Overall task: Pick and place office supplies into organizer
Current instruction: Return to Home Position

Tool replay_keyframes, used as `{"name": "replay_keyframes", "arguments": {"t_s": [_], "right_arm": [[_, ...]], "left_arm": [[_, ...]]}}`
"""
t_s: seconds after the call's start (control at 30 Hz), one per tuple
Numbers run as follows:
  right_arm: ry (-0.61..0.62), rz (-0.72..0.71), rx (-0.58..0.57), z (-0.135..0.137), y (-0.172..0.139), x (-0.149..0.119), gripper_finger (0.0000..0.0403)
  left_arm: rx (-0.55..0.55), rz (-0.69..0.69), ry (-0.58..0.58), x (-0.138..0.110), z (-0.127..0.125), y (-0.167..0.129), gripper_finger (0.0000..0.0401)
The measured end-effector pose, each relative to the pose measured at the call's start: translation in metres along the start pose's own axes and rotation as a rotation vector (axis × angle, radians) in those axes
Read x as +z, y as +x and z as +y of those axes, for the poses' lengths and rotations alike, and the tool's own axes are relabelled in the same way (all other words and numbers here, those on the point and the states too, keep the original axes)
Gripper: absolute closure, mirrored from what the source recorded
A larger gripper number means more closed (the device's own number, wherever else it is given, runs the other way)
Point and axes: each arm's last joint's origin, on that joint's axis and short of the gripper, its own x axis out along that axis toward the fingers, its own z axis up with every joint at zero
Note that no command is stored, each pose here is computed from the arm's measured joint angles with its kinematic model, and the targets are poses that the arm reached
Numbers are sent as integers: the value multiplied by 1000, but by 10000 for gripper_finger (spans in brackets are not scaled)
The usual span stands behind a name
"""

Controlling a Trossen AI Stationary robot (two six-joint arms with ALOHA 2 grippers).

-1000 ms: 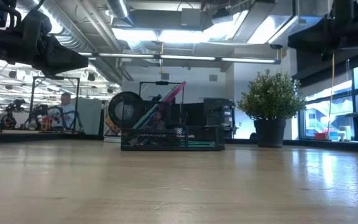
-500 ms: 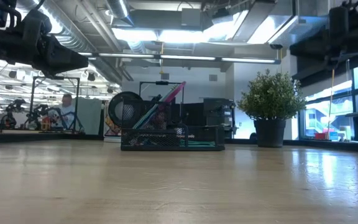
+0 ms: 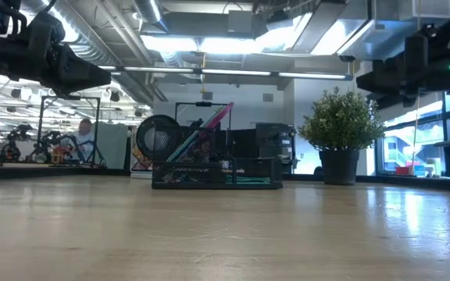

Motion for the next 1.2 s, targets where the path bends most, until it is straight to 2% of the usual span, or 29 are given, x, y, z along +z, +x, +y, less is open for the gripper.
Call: {"name": "replay_keyframes", "arguments": {"t_s": [1.2], "right_arm": [[-4, 13, -2, 0, 0, -1, 296]], "left_arm": [[0, 0, 0, 0, 0, 0, 299]]}}
